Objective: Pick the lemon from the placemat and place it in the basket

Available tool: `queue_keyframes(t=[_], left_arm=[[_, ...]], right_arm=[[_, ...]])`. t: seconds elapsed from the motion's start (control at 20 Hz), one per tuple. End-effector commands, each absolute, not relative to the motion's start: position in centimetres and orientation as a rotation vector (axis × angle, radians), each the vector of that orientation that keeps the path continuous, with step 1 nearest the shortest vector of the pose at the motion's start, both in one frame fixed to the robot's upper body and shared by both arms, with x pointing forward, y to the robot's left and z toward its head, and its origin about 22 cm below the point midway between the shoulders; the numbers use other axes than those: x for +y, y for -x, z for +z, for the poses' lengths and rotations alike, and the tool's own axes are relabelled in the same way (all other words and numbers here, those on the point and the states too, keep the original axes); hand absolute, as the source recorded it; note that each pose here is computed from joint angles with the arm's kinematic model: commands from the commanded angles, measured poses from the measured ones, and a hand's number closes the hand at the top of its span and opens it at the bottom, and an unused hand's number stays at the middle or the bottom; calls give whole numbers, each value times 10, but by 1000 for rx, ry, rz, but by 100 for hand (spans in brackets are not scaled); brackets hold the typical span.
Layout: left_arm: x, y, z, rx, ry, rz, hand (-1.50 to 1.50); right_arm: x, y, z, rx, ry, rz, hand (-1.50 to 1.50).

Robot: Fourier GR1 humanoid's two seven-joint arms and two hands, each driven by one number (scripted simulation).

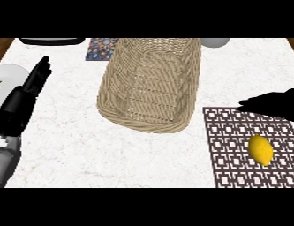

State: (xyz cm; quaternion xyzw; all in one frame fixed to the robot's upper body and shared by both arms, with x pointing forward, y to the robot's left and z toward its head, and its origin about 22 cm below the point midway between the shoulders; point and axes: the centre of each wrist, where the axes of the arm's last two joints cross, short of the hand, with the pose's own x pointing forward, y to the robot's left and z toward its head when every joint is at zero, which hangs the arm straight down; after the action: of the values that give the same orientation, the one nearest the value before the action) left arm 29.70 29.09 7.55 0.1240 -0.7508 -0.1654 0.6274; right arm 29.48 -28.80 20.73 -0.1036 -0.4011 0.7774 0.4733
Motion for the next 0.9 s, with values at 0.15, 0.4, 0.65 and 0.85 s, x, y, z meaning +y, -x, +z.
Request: queue_keyframes(t=[0.15, 0.4, 0.65, 0.85], left_arm=[[294, -305, 72, -1731, -283, -375, 0], [292, -287, 86, -1722, -291, -377, 0], [290, -288, 61, -1710, -284, -373, 0], [312, -294, 71, -1716, -293, -365, 0]], right_arm=[[-276, -297, 142, -870, 246, 1978, -150], [-301, -302, 123, -841, 248, 1990, -150], [-325, -301, 98, -881, 272, 1983, -150], [-317, -306, 106, -905, 257, 1966, -150]])
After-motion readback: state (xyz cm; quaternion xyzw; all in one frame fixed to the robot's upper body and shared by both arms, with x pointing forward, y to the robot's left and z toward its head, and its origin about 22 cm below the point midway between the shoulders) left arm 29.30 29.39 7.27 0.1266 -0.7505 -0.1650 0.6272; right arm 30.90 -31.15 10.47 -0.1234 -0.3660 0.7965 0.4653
